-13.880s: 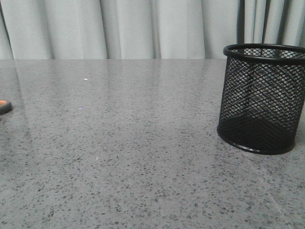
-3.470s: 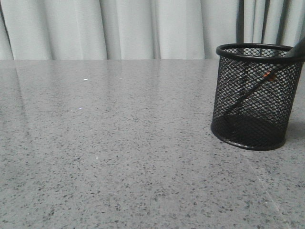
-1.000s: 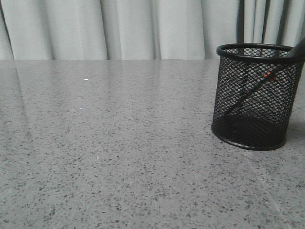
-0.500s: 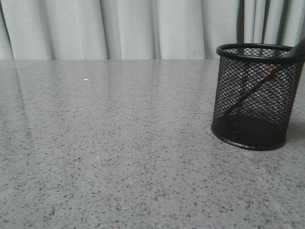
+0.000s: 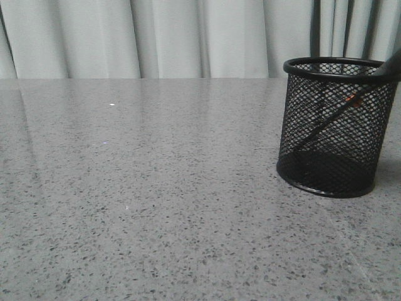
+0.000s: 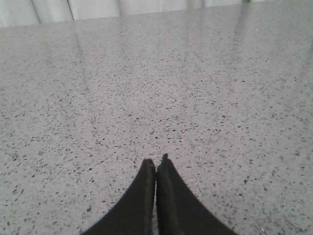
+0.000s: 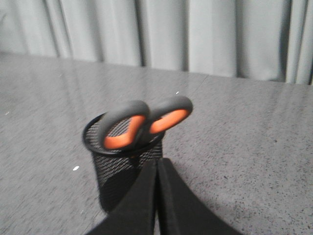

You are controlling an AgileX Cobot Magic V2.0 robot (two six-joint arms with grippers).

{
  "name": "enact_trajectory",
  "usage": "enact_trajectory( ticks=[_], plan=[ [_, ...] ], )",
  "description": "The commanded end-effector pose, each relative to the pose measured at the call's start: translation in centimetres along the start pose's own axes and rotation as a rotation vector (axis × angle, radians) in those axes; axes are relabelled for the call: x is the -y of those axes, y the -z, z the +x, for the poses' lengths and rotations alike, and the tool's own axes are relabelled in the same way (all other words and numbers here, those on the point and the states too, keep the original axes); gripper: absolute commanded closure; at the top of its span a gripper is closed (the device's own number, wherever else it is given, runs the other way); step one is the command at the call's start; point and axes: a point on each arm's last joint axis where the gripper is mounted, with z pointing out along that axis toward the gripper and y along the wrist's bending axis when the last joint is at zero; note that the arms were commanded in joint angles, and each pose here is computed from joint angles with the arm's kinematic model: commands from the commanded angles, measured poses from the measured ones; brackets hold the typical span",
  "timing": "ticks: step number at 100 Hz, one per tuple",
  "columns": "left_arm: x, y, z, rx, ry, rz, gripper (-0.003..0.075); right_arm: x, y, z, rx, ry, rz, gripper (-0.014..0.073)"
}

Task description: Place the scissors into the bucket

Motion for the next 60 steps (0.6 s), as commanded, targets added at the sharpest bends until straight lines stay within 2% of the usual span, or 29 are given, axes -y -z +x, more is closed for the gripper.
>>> enact_trajectory(
  ticks=[1,8,20,31,43,46,60],
  plan=[
    [-0.1,-0.1,0.2,0.067,0.015,-0.016,0.0741,0.0,-0.9,0.1,0.168,-0.071,0.043,0.0641],
    [-0.1,-0.1,0.2,0.067,0.015,-0.016,0.0741,0.4,-1.5,1.9,0.184,-0.149,0.109,0.0643],
    [-0.1,-0.1,0.2,0.067,0.015,-0.016,0.0741,1.0,-1.9,3.8,0.179,-0.151,0.191,0.0668],
    [-0.1,-0.1,0.2,0.067,0.015,-0.016,0.0741,1.1,-2.1,4.9,0.148,-0.155,0.205,0.0668],
    [-0.1,-0.1,0.2,0.067,0.015,-0.016,0.0741,1.2,-2.4,6.9,0.084,-0.171,0.213,0.0668],
    [-0.1,-0.1,0.2,0.067,0.015,-0.016,0.0741,1.3,-2.4,7.4,0.018,-0.183,0.224,0.0668],
    [-0.1,-0.1,0.2,0.067,0.015,-0.016,0.0741,1.3,-2.3,8.4,-0.088,-0.197,0.242,0.0668]
  ],
)
